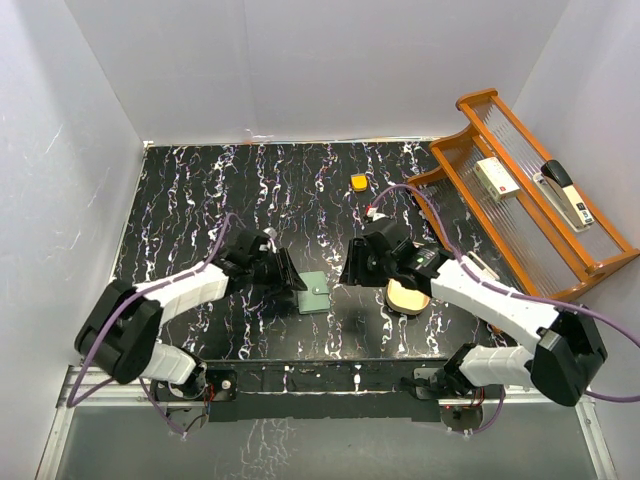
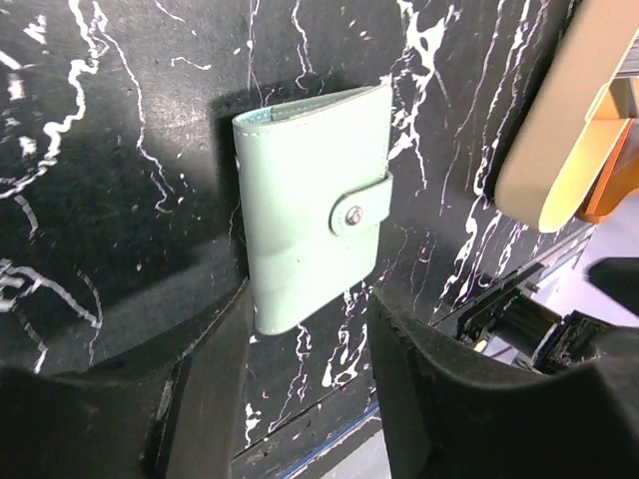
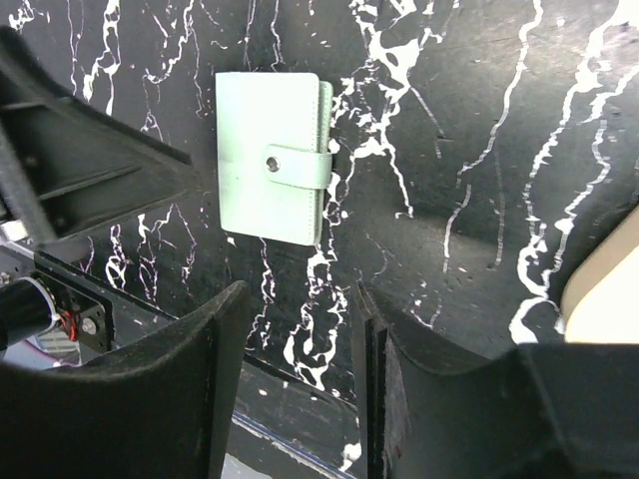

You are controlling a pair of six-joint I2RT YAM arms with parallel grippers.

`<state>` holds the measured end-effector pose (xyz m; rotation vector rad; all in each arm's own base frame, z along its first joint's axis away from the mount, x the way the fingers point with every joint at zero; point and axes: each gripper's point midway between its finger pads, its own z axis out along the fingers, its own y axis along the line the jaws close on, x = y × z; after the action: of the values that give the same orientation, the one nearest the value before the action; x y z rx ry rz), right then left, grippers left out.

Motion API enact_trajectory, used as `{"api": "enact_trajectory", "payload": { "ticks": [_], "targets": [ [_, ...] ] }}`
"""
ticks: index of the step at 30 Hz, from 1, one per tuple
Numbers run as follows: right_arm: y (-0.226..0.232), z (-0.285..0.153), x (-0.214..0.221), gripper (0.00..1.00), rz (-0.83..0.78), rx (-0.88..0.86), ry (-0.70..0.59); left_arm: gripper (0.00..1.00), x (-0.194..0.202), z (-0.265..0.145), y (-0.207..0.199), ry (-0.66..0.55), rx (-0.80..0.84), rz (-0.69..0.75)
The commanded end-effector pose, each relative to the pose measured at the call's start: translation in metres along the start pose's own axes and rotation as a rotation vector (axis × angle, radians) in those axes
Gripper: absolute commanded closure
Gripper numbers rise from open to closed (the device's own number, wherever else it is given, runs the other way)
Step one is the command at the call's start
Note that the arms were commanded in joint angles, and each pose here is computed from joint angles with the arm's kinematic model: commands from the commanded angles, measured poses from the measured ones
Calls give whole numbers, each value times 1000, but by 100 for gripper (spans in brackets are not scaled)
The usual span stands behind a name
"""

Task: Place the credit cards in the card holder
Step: Move the card holder to the center of the board, then open the card holder at the center of the board.

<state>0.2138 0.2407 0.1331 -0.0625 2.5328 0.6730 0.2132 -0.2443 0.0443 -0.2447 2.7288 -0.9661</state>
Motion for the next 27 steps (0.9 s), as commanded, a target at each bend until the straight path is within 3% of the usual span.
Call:
{"api": "enact_trajectory", "payload": {
  "ticks": [1, 15, 27],
  "targets": [
    [27, 11, -9, 59, 23, -59, -30, 51, -22, -35, -11, -132, -49, 40],
    [53, 60, 1, 61, 2, 48, 36, 42, -66, -160, -5, -565, -230, 263],
    [59, 95, 12, 63, -96, 133, 114, 40, -56, -173, 16, -620, -253, 276]
  ]
}}
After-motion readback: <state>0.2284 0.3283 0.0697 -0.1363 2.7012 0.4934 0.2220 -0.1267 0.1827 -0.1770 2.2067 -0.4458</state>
